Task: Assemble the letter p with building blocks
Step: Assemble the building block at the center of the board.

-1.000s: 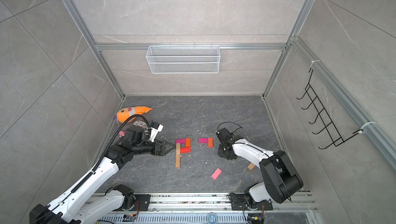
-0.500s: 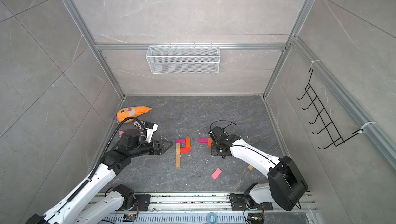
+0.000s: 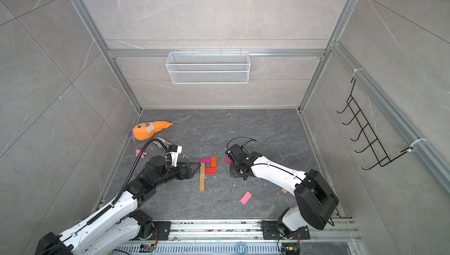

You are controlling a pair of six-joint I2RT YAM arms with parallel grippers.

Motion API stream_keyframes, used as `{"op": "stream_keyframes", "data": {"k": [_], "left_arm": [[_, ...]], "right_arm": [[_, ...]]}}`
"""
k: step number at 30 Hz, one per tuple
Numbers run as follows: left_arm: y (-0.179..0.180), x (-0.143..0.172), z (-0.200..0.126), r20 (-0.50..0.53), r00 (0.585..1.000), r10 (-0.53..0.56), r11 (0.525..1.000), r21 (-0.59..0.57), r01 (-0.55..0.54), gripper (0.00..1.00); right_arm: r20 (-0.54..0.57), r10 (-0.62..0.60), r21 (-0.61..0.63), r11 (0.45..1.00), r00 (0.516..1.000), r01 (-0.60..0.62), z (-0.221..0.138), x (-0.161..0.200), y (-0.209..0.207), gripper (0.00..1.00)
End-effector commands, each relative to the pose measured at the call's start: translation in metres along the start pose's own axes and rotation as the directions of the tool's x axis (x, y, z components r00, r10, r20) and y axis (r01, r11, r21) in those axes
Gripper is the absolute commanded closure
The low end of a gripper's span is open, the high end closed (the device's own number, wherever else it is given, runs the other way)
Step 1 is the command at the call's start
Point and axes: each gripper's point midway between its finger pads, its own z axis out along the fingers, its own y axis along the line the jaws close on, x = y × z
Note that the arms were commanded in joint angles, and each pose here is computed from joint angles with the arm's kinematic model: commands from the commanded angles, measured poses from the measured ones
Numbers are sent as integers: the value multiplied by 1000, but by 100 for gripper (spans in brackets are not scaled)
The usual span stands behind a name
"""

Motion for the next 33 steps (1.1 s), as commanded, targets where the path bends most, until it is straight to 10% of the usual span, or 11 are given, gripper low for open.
{"op": "stream_keyframes", "data": {"k": [1,19,33], "left_arm": [[-19,-28,9,95,989,117,991,54,-123,0],[-56,0,25,105,925,366,911,163,-379,0],[-53,4,27,88,930,357,917,156,-367,0]], "right_arm": [[24,-9,-23,1000,1000,9,-2,-10,12,92],[-9,17,-21,1000,1000,-17,20,-5,29,91],[-50,57,29,998,997,-56,45,-6,33,89]]}}
